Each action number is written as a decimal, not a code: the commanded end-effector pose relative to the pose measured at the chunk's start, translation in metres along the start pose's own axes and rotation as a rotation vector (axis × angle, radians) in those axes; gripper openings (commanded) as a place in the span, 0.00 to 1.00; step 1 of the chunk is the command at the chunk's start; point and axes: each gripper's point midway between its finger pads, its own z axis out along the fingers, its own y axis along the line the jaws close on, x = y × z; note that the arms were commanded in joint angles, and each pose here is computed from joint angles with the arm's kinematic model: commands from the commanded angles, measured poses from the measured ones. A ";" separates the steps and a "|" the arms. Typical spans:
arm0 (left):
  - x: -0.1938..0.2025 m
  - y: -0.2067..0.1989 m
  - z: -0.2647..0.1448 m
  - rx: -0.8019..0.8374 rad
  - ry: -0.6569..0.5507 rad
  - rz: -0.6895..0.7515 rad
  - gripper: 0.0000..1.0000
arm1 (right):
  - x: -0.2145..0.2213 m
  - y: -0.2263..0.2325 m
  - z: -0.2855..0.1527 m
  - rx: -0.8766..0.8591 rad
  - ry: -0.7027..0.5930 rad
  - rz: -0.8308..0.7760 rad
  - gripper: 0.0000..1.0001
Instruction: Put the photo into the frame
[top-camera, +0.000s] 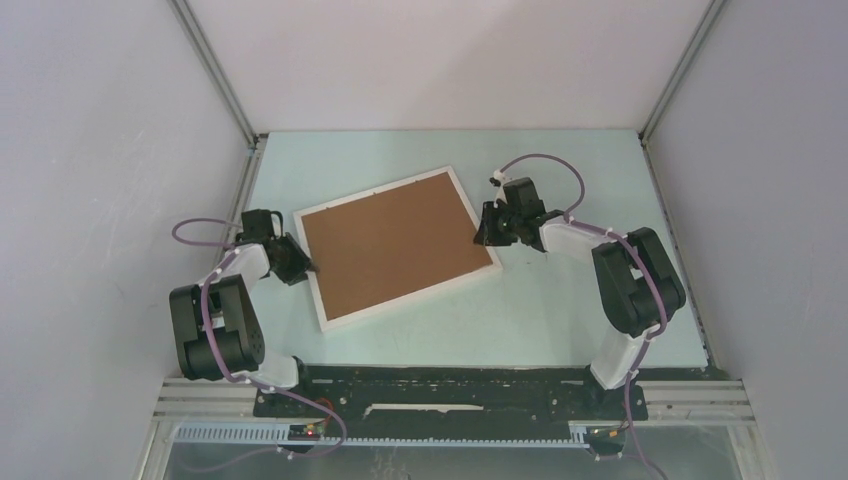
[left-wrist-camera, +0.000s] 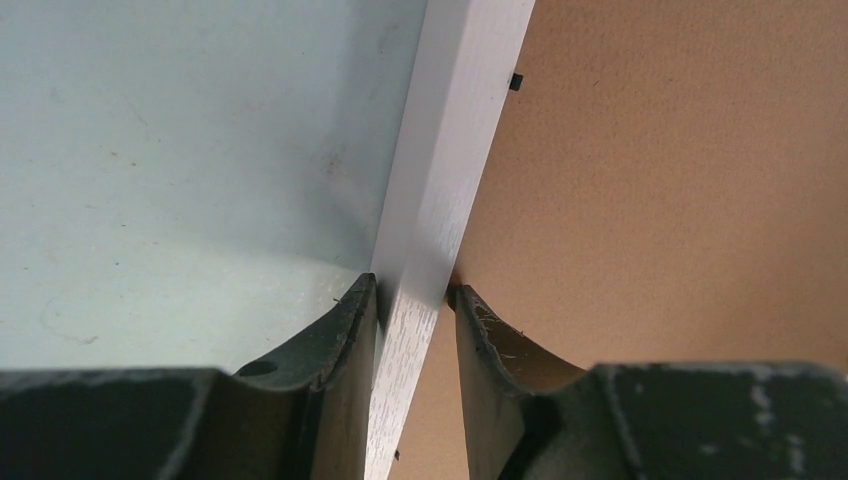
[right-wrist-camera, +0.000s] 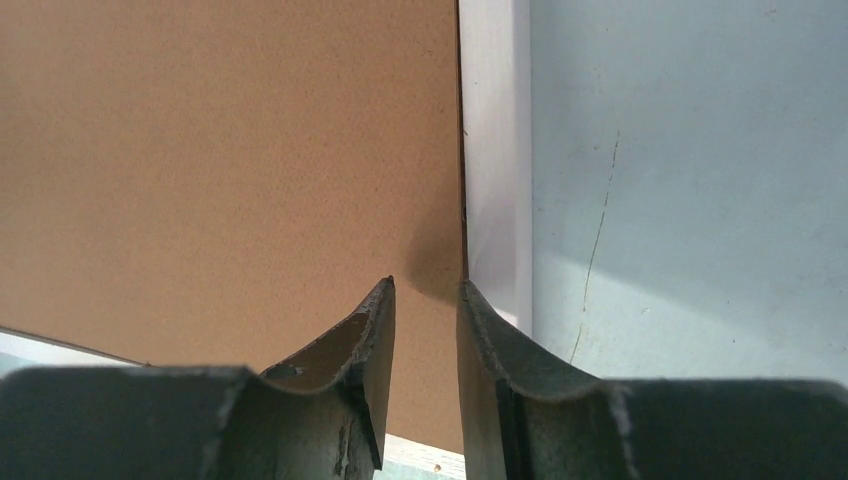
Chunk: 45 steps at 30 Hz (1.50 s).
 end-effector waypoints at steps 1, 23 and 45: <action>0.027 -0.016 -0.001 0.064 0.085 0.054 0.00 | -0.038 0.085 -0.012 -0.294 -0.105 -0.025 0.34; 0.070 -0.055 -0.068 0.227 0.046 0.059 0.53 | -0.047 -0.011 -0.016 -0.033 0.072 0.121 0.75; -0.180 -0.213 0.024 0.341 -0.272 0.313 1.00 | 0.009 -0.018 -0.072 -0.146 0.041 0.506 0.93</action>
